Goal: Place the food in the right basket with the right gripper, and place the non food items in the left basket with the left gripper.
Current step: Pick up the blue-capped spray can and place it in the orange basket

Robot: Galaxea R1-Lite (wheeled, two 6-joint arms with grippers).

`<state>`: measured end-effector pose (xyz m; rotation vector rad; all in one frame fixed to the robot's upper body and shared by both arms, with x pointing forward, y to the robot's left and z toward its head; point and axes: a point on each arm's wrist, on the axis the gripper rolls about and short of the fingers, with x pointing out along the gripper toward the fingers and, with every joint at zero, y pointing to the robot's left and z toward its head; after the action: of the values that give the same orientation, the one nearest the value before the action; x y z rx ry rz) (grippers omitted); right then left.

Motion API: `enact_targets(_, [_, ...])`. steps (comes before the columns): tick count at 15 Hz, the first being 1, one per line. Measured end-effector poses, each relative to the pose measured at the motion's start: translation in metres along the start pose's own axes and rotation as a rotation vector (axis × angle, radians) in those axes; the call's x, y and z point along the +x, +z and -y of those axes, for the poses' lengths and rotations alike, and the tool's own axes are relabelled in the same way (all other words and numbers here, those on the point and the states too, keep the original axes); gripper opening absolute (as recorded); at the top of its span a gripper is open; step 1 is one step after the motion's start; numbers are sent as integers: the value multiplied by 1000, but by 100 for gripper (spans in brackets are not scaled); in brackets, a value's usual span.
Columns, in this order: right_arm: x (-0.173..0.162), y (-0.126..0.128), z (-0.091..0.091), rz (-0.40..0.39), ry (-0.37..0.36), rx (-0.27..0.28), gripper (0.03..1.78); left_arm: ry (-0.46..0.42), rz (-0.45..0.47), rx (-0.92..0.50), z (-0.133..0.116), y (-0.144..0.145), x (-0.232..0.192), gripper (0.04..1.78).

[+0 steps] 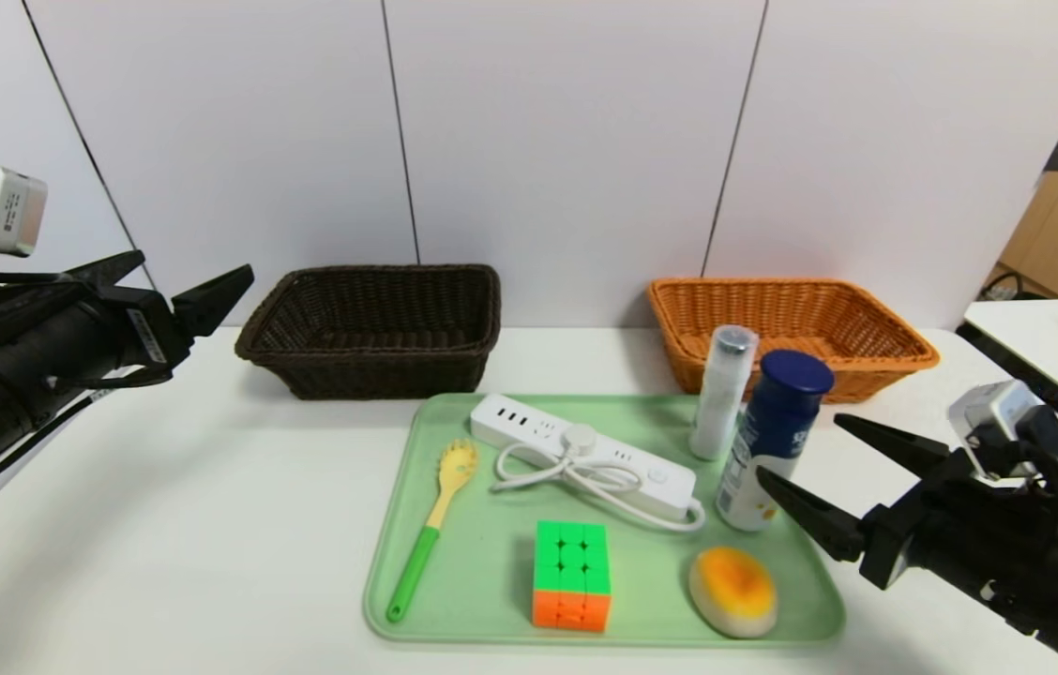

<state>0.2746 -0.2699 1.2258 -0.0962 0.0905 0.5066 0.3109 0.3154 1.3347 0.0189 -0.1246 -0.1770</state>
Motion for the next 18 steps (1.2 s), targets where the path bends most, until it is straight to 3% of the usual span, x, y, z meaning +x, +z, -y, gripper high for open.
enact_targets(9, [40, -11, -1, -51, 30, 11, 171, 0, 4, 1, 0, 1, 0, 169])
enact_targets(15, [43, -13, -1, -59, 30, 8, 91, -1, 5, 2, 0, 1, -1, 169])
enact_targets(18, [43, -13, -1, -60, 29, 9, 80, -2, 6, 0, 0, 1, -1, 169])
